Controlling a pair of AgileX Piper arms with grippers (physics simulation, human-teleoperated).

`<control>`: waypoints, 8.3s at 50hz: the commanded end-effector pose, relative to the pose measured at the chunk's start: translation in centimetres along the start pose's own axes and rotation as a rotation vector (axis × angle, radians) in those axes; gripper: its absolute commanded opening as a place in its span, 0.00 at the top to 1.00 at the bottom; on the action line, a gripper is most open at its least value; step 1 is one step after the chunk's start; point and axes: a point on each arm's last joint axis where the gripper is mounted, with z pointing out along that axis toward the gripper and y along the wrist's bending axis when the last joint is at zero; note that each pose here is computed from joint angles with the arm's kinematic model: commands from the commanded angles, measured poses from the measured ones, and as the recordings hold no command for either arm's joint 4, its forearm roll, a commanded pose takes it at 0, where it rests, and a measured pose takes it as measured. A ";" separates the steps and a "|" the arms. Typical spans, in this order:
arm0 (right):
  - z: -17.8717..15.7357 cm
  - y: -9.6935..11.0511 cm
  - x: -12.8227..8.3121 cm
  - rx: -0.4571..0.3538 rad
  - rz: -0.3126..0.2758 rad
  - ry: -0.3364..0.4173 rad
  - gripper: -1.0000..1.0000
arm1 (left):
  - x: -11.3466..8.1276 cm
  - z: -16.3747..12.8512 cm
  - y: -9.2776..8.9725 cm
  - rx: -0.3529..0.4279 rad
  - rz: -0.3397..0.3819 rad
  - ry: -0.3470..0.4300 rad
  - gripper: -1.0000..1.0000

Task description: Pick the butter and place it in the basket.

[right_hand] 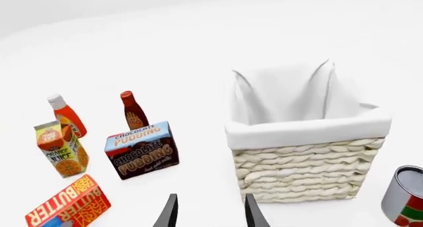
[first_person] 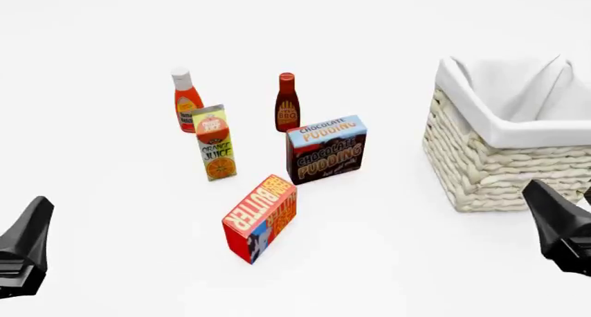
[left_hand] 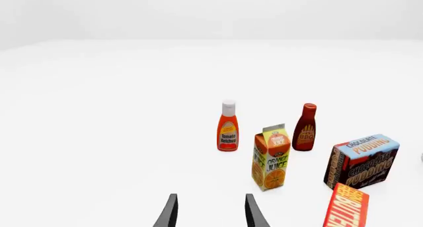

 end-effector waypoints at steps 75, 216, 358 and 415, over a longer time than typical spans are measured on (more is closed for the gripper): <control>10.4 6.6 -7.0 -0.104 0.515 0.474 0.00 | 0.0 0.0 0.0 0.000 0.000 0.000 0.00; 23.0 16.5 -3.7 0.074 0.653 0.893 0.00 | 0.0 0.0 0.0 0.000 0.000 0.000 0.00; 26.4 22.4 3.8 0.191 0.661 1.073 0.00 | 0.0 0.0 0.0 0.000 0.000 0.000 0.00; 26.7 24.3 7.5 0.209 0.659 1.115 0.00 | 0.0 0.0 0.0 0.000 0.000 0.000 0.00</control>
